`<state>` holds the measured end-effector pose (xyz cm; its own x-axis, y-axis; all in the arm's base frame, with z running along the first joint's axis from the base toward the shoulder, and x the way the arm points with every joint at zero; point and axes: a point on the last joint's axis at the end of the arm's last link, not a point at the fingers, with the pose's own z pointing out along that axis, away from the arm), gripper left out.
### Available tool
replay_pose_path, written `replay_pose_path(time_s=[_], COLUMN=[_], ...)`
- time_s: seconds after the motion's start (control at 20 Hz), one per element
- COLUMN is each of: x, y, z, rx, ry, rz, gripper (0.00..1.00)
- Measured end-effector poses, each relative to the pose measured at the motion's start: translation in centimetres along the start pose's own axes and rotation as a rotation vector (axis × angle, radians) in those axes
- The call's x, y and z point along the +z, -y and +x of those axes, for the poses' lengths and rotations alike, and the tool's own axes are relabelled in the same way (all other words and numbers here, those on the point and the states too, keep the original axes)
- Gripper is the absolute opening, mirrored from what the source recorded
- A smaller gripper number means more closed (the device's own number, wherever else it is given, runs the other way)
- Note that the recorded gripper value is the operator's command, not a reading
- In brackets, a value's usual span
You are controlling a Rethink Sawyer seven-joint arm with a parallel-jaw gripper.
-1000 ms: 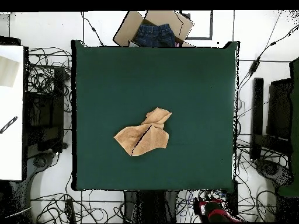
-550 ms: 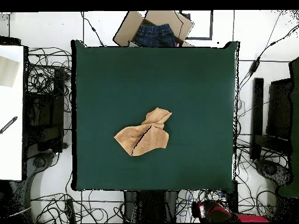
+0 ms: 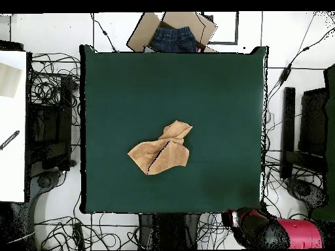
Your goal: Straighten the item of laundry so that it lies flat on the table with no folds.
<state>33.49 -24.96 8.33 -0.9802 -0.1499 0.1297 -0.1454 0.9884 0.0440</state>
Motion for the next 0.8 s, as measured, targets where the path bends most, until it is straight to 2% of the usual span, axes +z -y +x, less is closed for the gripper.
replay_pose_path(time_s=[0.3, 0.5, 0.55, 0.7, 0.8], x=[-0.8, -1.4, -1.7, -2.0, -2.4], y=[1.5, 2.9, 3.5, 4.3, 5.4], z=[-3.5, -6.5, -8.1, -9.6, -11.5], rx=[0.019, 0.043, 0.057, 0.075, 0.102], ry=[0.006, 0.003, 0.0, -0.003, -0.005], rz=[-0.012, -0.023, -0.031, -0.038, -0.049], gripper=[1.0, 1.0, 1.0, 1.0, 1.0])
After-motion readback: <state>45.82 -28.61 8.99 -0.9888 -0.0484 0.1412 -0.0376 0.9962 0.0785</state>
